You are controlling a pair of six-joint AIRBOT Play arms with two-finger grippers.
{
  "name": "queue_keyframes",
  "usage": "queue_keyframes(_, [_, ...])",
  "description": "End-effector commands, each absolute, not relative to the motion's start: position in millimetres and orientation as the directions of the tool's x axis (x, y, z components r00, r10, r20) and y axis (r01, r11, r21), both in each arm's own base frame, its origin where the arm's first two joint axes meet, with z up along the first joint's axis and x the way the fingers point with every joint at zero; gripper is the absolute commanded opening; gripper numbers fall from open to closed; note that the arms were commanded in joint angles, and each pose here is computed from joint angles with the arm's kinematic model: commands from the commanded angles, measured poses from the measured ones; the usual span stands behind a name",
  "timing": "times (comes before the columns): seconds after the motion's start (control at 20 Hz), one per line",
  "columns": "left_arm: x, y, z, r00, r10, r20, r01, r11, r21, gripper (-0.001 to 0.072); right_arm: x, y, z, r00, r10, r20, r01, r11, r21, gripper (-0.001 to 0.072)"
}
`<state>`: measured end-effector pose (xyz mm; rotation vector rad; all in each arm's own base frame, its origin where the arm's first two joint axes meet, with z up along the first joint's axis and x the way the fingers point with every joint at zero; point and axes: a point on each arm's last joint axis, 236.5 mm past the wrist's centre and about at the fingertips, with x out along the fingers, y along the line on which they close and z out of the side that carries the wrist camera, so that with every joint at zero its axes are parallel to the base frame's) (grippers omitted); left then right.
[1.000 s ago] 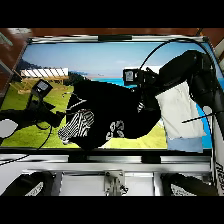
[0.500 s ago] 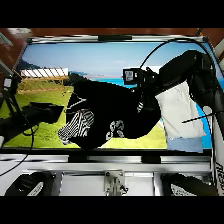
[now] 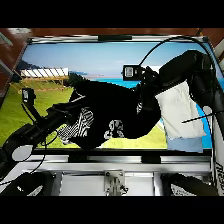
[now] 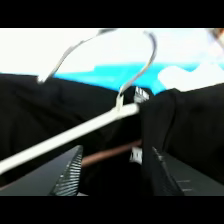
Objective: Fold the shirts.
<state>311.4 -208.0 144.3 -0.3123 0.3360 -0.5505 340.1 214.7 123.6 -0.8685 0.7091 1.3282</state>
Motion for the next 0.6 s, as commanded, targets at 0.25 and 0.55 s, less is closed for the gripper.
queue_keyframes(0.25, [348,-205,172,0.878,-0.478,-0.014,0.446,0.828,-0.34,0.0534,340,215,124,0.124,0.517,-0.847,-0.992,0.059,-0.11,0.0073])
queue_keyframes(0.55, [348,-221,171,0.866,-0.501,0.006,0.455,0.782,-0.426,0.0455,340,216,124,0.124,0.519,-0.846,-0.992,0.059,-0.109,0.0073])
